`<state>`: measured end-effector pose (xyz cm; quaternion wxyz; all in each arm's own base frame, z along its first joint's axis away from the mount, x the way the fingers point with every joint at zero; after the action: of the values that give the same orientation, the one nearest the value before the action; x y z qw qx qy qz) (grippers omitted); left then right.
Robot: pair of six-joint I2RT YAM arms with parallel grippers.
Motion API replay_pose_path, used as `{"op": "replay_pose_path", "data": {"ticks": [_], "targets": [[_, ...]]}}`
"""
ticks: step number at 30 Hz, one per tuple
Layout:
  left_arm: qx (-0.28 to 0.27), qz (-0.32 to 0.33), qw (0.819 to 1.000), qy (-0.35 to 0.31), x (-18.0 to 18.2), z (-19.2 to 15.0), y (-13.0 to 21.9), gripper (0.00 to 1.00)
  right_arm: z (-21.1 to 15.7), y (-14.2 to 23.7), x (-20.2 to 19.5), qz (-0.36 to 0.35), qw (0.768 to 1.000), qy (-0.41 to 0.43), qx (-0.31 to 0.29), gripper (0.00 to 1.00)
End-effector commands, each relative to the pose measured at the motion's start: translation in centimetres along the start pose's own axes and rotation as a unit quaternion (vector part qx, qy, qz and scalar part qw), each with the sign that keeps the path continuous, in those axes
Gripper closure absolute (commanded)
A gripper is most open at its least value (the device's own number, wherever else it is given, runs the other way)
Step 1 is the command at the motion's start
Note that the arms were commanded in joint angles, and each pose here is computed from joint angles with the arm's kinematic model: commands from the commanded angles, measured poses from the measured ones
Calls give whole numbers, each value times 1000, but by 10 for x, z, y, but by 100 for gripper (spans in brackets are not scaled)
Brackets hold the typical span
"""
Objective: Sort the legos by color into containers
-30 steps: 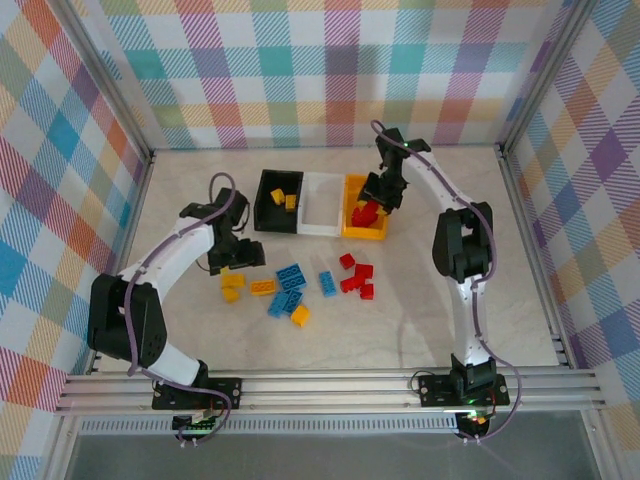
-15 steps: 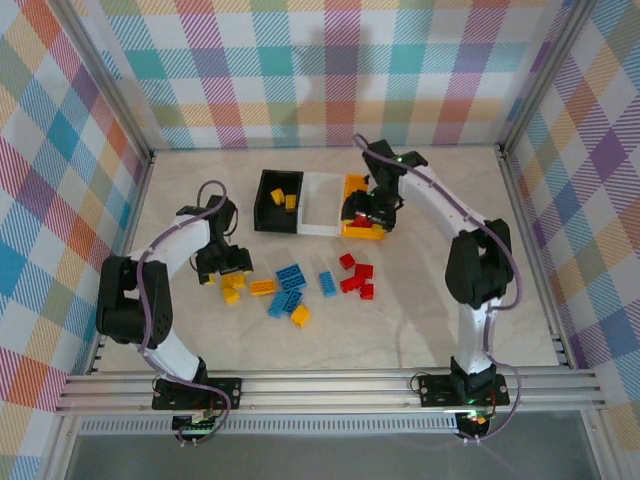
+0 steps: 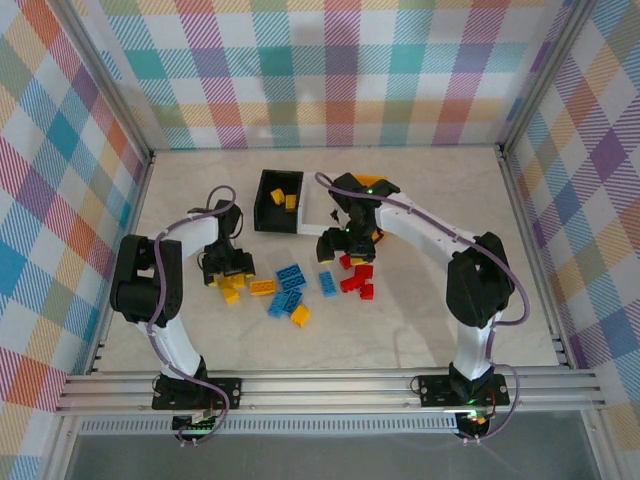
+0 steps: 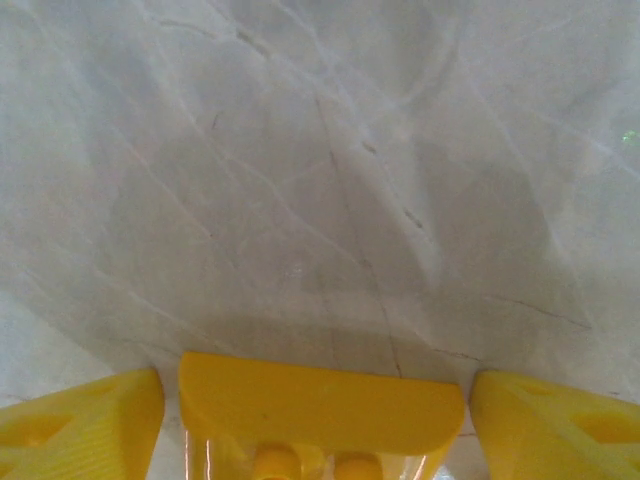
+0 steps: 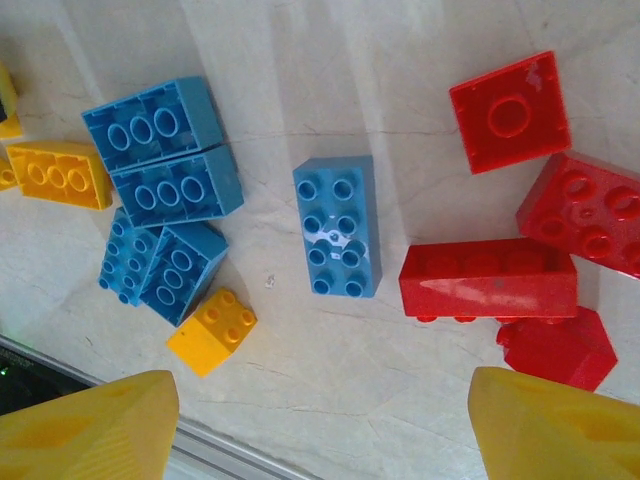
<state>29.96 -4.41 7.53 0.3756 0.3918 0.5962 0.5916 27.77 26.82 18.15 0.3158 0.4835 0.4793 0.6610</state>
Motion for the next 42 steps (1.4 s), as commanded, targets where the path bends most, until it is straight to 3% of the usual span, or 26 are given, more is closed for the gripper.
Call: {"op": "replay_pose_path", "data": {"ticks": [1, 4, 6, 15, 29, 32, 38, 42], "targets": [[10, 21, 1000, 0, 8, -2, -16, 24, -11, -17, 0, -18, 999, -5, 49, 23], [13, 17, 1000, 2, 8, -4, -16, 36, -19, -30, -6, -35, 995, -37, 90, 23], [11, 17, 1000, 2, 9, -4, -12, 37, -20, -38, -4, -28, 994, -40, 98, 23], [-27, -2, 1000, -8, 4, 8, 33, 45, -6, -66, 10, -40, 992, 61, 98, 25], [-106, -70, 992, 5, -24, 58, 119, 46, 1, -109, 9, -73, 984, 101, 124, 33], [-115, -94, 989, 12, -39, 75, 128, 46, 1, -115, 4, -90, 982, 104, 128, 39], [-125, -128, 984, 15, -72, 102, 136, 46, 2, -114, -1, -113, 980, 108, 121, 65], [-128, -140, 982, 1, -99, 110, 134, 46, 3, -101, 2, -115, 981, 114, 107, 74]]}}
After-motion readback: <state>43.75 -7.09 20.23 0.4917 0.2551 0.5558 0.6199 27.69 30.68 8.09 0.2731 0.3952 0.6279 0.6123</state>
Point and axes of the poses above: each hand's point on the last joint's axis, 136 mm out from that joint toward the fingers, its own y axis back along the fingers, its own x axis along the line the jaws close on, z = x × y, the point moved 6 cm from there along y, back along the fingers, and after that the axes turned 9 degrees about y, right-handed, at the moved point
